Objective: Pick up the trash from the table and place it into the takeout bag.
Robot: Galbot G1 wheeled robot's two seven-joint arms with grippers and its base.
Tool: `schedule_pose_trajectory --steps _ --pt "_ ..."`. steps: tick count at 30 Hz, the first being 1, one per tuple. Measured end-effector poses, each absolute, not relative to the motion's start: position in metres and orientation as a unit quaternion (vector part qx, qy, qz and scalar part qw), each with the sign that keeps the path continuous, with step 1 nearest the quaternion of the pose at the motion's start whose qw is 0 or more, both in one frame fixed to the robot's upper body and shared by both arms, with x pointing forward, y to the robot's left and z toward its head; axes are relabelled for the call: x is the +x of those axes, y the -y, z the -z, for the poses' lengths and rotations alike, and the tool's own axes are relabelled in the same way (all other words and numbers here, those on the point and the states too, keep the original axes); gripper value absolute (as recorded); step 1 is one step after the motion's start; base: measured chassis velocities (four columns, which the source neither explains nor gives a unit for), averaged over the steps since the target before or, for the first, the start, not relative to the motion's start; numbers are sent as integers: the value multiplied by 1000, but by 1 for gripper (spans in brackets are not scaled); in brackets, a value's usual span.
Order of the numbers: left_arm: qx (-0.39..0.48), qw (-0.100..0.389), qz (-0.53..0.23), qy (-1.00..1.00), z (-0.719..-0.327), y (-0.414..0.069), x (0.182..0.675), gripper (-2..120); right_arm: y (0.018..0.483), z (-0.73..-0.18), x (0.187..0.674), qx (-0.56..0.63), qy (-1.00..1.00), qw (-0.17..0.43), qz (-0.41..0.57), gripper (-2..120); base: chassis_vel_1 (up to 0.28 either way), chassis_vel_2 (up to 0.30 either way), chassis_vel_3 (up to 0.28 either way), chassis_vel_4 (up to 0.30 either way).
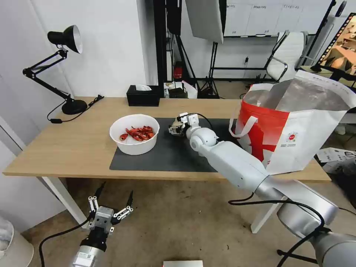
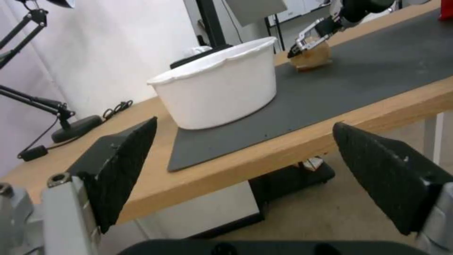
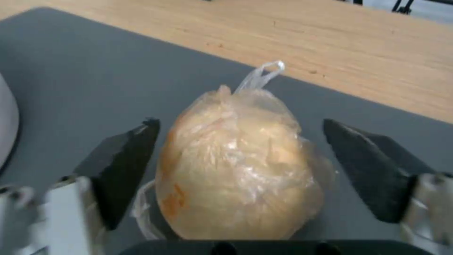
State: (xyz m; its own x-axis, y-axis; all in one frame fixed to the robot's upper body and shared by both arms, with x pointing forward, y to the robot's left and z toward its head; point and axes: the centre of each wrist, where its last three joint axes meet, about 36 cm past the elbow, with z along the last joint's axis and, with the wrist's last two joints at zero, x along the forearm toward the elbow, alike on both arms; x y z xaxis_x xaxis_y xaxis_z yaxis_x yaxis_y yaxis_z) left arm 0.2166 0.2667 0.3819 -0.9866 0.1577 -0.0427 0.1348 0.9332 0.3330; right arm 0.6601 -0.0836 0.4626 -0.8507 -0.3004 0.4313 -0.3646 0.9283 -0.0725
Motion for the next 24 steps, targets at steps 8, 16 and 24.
schedule_pose_trajectory --steps 8,16,24 --pt "67 37 -166 -983 -382 -268 217 100 86 -462 661 173 955 225 -82 64 0 0 0 0" --pt "63 41 -165 -983 -384 -267 217 100 88 -468 656 175 957 221 -75 30 0 0 0 0" --pt "64 47 -164 -983 -390 -265 216 100 115 -518 603 170 979 106 -26 7 0 0 0 0"
